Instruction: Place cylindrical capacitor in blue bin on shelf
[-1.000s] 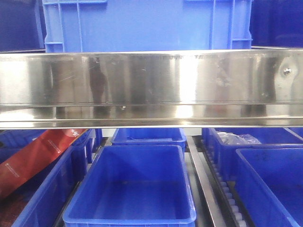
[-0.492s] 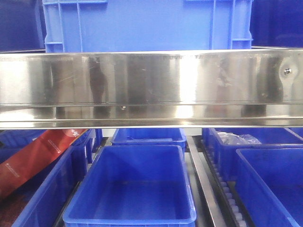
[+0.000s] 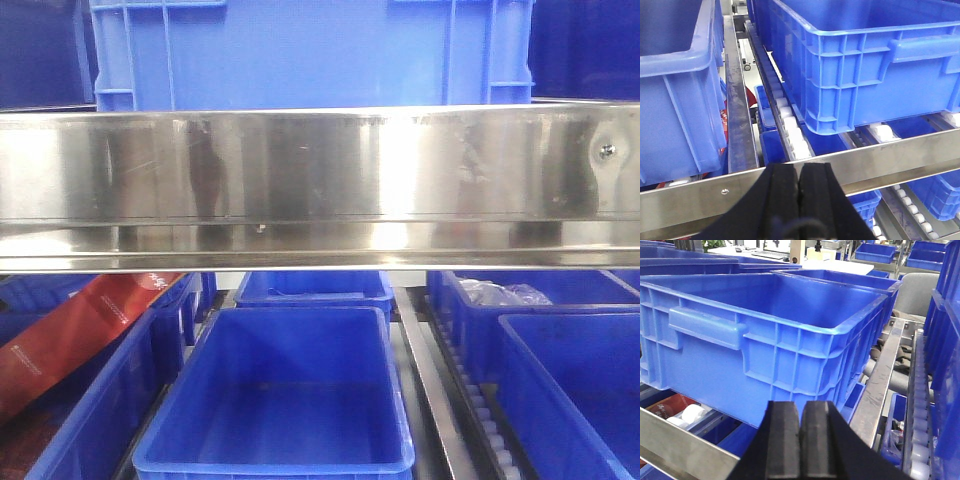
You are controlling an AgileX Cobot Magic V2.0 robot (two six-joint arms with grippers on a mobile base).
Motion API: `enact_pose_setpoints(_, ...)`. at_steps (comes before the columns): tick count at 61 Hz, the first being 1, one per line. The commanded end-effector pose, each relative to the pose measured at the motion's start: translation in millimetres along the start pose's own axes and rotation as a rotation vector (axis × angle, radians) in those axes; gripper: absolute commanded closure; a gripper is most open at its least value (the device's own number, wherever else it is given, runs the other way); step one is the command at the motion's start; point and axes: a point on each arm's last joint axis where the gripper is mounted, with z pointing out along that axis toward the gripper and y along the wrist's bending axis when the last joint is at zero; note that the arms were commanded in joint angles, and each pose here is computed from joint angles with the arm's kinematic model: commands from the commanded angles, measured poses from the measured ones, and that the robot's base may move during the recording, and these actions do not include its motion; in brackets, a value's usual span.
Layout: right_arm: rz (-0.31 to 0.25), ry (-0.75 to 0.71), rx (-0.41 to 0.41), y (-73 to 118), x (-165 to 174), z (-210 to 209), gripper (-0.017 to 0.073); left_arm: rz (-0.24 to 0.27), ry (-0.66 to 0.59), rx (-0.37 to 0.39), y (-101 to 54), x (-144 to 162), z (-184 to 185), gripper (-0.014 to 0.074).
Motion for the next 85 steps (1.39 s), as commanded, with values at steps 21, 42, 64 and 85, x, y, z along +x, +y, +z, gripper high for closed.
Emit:
enact_pose_setpoints(21, -0.009, -0.027, 0.006, -0.6, -2.5, -1.5, 0.0713, -0.028, -0.236, -0.183, 9.2, 65.6, 15.7, 0.0687)
enact_pose_setpoints(42, -0.009, -0.03, 0.006, -0.6, -2.8, -2.0, 0.0713, -0.044, -0.313, -0.263, 16.5, 175.3, 64.6, 0.0687)
enact_pose_setpoints(64, -0.009, -0.036, 0.007, -0.6, -3.3, -2.0, 0.0713, -0.061, -0.326, -0.222, 14.7, 176.5, 66.0, 0.0687)
enact_pose_setpoints(85, -0.009, -0.036, 0.007, -0.6, -3.3, -2.0, 0.0713, -0.06, -0.344, -0.224, 14.8, 175.0, 65.4, 0.0687)
